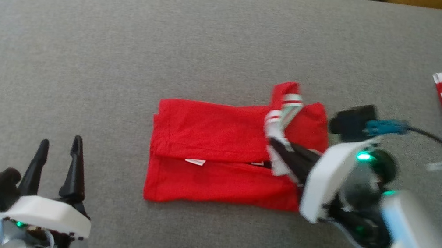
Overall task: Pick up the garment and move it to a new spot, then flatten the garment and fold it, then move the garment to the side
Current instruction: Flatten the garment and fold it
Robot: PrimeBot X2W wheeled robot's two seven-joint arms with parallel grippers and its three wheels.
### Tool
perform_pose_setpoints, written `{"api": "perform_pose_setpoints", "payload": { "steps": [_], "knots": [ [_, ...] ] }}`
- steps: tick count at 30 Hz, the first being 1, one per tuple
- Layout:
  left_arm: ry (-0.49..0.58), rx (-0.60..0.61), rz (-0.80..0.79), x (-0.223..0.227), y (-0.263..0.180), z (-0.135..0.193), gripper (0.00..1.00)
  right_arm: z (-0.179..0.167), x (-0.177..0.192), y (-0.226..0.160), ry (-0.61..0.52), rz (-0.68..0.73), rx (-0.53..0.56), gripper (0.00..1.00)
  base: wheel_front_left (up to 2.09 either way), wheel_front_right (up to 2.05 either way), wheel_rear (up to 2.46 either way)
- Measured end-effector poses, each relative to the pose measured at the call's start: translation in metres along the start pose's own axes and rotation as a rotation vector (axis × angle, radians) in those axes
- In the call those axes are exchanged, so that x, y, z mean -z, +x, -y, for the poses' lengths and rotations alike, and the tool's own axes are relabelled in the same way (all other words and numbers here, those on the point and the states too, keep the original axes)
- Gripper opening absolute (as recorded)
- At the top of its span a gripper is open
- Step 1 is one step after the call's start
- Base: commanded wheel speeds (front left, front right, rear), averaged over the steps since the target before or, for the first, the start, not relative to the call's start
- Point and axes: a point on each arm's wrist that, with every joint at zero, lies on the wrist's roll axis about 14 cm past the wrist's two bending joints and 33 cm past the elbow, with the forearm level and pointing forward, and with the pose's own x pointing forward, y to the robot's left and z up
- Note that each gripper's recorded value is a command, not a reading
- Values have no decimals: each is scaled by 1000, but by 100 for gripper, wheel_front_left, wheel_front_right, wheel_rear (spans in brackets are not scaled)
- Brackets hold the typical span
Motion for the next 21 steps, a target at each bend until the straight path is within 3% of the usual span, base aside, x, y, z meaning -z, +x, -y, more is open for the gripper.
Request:
{"api": "perform_pose_setpoints", "payload": {
  "steps": [9, 21],
  "knots": [
    [-11, -21, 5, -1, -10, -7, 100, -64, 1, 48, 82, 9, -166, 0, 0, 0, 0],
    [-13, -44, 1, 2, -20, -15, 100, -83, -7, 88, 195, 35, -248, 0, 0, 0, 0]
  ]
}}
